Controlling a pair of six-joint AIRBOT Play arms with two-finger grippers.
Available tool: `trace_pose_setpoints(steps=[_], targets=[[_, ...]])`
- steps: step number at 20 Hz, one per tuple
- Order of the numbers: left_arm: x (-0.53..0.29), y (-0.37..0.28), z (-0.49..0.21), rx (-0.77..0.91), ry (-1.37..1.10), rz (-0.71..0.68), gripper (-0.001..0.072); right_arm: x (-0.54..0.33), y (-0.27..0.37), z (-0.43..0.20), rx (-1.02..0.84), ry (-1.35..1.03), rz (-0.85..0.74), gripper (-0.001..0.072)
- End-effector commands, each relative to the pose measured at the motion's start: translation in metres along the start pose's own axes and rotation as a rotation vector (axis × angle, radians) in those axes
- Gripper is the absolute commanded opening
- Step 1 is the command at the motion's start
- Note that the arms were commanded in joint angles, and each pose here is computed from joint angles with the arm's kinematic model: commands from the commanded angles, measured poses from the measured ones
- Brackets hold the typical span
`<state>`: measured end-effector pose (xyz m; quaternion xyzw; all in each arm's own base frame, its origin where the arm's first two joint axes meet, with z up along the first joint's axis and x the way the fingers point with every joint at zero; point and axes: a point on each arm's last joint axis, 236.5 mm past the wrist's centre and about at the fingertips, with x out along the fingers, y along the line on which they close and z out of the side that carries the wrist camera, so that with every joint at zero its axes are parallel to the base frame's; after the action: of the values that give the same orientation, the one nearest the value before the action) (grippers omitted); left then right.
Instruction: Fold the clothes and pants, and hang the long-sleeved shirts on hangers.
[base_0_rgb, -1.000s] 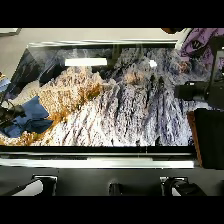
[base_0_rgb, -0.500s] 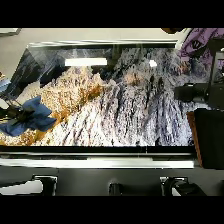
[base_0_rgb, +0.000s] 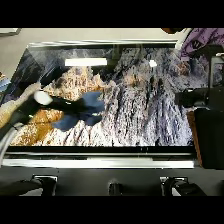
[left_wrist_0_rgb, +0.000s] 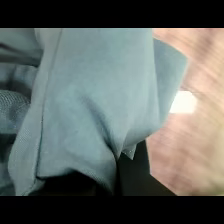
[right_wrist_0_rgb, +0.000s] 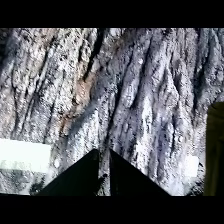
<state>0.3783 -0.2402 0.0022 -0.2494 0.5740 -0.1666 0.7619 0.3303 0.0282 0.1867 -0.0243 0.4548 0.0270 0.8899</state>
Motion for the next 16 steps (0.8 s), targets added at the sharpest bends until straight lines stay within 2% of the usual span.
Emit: trace_pose_setpoints(steps=[1, 3, 4, 5, 6, 7, 8, 9, 11, 15, 16], targets=[[0.048, -0.105, -0.062, 0.024, -0.001, -0.158, 0.0014, -0.001, -0.014, -0.011, -0.033, 0.048, -0.057, 0.0149], [0.076, -0.112, -0.084, -0.003, 0.021, -0.153, 0.0026, 0.0, -0.016, -0.011, -0.035, 0.046, -0.067, 0.015], [0.083, -0.107, -0.089, -0.02, 0.041, -0.138, 0.0117, 0.001, -0.016, -0.009, -0.036, 0.038, -0.067, 0.0151], [0.082, -0.103, -0.088, -0.03, 0.051, -0.128, 0.028, 0.004, -0.017, -0.008, -0.038, 0.033, -0.072, 0.0152], [0.075, -0.095, -0.08, -0.045, 0.056, -0.119, 0.041, 0.009, -0.021, -0.009, -0.046, 0.031, -0.09, 0.0215], [0.064, -0.085, -0.07, -0.048, 0.056, -0.103, 0.0509, 0.015, -0.033, -0.011, -0.06, 0.033, -0.144, 0.03], [0.046, -0.069, -0.056, -0.029, 0.049, -0.075, 0.0564, 0.021, -0.049, -0.012, -0.044, 0.033, -0.21, 0.0322], [0.026, -0.051, -0.042, -0.001, 0.037, -0.036, 0.0564, 0.028, -0.064, -0.014, -0.005, 0.031, -0.278, 0.0352], [-0.02, -0.002, -0.018, 0.056, 0.015, 0.079, 0.0564, 0.06, -0.059, -0.022, 0.073, 0.053, -0.252, 0.0353], [-0.085, 0.078, -0.002, 0.028, 0.026, 0.251, 0.0552, 0.152, 0.012, -0.064, 0.407, 0.296, 0.231, 0.0362], [-0.092, 0.09, -0.001, 0.002, 0.033, 0.264, 0.0552, 0.167, 0.026, -0.064, 0.458, 0.33, 0.356, 0.0423]])
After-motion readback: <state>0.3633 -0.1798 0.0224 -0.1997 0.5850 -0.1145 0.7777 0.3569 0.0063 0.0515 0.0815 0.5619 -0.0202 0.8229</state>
